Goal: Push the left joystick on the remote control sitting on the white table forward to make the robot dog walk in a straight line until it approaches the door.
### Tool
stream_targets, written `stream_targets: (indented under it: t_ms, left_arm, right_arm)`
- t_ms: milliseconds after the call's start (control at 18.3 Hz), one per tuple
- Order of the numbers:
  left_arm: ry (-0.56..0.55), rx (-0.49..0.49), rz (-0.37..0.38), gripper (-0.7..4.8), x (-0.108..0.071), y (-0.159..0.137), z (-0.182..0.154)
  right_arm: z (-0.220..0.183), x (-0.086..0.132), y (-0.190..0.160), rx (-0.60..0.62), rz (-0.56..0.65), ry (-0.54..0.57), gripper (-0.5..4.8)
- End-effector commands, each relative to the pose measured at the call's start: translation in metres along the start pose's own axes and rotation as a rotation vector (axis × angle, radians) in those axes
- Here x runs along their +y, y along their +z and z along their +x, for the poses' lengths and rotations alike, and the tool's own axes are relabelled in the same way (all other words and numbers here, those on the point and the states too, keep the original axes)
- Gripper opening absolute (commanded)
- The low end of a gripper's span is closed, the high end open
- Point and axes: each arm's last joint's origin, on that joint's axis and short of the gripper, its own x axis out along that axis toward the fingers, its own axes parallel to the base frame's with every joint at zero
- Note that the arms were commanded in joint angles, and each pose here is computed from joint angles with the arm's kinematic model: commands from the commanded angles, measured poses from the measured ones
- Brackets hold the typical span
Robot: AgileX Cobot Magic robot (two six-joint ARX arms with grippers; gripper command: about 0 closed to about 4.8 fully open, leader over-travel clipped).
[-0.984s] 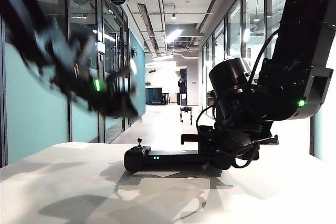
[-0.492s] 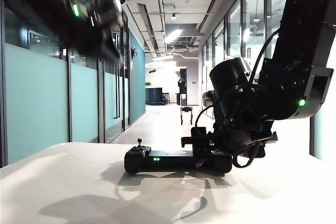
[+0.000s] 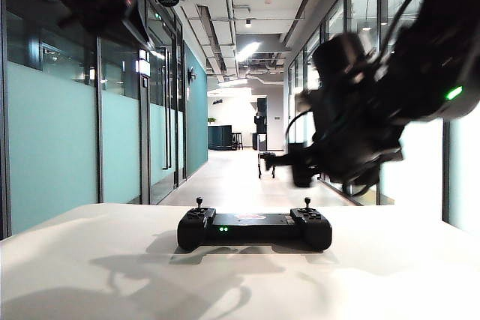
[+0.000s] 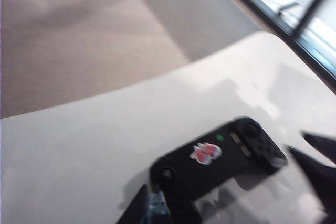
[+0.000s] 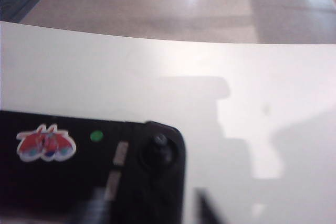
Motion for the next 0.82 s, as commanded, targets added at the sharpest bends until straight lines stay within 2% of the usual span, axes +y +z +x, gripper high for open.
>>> stream_targets:
  t_ms: [55, 109, 328, 601, 820]
  left_arm:
    - [0.027, -0.043, -0.038, -0.06, -0.004, 0.009, -0.019]
    - [0.035, -0.044, -0.037, -0.05, -0.005, 0.01, -0.025]
    - [0.107, -0.067, -0.034, -0.05, -0.012, 0.008, -0.053]
    - [0.232, -0.118, -0.031, -0.06, -0.022, -0.024, -0.099]
    - [0.307, -0.182, -0.028, -0.06, -0.027, -0.056, -0.121]
  right_arm:
    - [-0.023, -0.008, 0.012, -0.044, 0.01, 0.008, 0.1]
    - [-0.031, -0.011, 0.014, -0.054, 0.014, 0.01, -0.05]
    - [-0.059, -0.022, 0.025, -0.049, 0.009, 0.013, -0.04]
    - [-0.095, -0.033, 0.047, -0.09, -0.011, 0.079, -0.04]
    - [-0.111, -0.036, 0.06, -0.125, -0.038, 0.125, -0.05]
